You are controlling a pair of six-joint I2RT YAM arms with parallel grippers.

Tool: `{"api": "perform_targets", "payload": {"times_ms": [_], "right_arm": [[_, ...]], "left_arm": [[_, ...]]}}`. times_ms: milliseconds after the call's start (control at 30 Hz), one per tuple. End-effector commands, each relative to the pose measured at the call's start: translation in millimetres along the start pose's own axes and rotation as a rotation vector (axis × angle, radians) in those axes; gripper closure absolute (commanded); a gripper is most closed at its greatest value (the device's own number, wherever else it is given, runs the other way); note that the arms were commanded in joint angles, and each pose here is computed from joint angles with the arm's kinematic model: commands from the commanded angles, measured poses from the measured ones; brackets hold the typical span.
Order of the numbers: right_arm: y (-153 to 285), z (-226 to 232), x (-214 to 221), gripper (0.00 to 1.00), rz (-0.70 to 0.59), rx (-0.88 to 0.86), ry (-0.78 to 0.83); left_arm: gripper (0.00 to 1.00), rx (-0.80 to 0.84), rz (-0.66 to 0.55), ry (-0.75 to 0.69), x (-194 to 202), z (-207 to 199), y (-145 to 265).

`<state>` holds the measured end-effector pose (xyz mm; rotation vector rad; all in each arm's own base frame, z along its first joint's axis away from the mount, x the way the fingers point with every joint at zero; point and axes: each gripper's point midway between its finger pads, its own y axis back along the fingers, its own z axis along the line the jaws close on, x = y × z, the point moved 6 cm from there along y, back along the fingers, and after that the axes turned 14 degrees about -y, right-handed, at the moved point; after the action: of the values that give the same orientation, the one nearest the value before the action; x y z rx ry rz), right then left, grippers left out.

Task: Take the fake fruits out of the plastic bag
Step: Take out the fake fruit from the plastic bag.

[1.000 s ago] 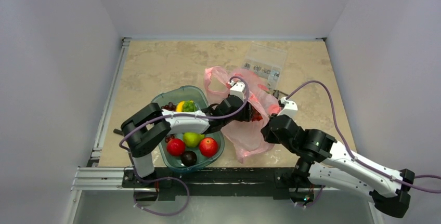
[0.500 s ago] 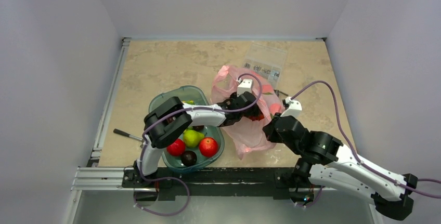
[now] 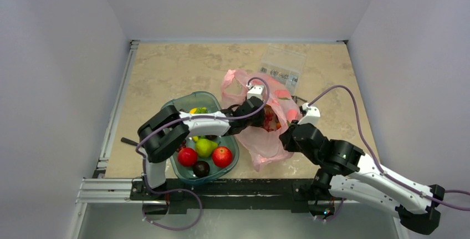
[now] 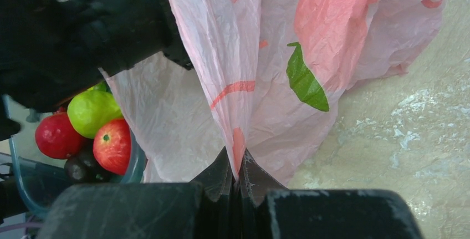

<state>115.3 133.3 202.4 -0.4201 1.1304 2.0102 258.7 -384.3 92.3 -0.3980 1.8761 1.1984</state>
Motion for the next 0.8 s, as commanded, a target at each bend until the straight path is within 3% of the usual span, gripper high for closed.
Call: {"api": "perform_targets", "payload": {"times_ms": [0, 167, 567, 767], "right_arm": [[-3, 9, -2, 1.0, -0.009, -0.025, 0.028], [-6, 13, 4, 1.0, 0.035, -0.04, 0.054], [21, 33, 12, 1.0, 0.14, -0.362, 0.094], [14, 30, 14, 1.0, 0.147, -0.295, 0.094]], "left_arm": [[0.98, 0.108, -0.067, -0.001, -32, -7, 47], [0.99, 0.162, -0.087, -0.002, -38, -5, 81], [1.0, 0.27, -0.139, -0.047, -59, 1, 160], [1.0, 0.346, -0.163, -0.107, -74, -1, 198]]}}
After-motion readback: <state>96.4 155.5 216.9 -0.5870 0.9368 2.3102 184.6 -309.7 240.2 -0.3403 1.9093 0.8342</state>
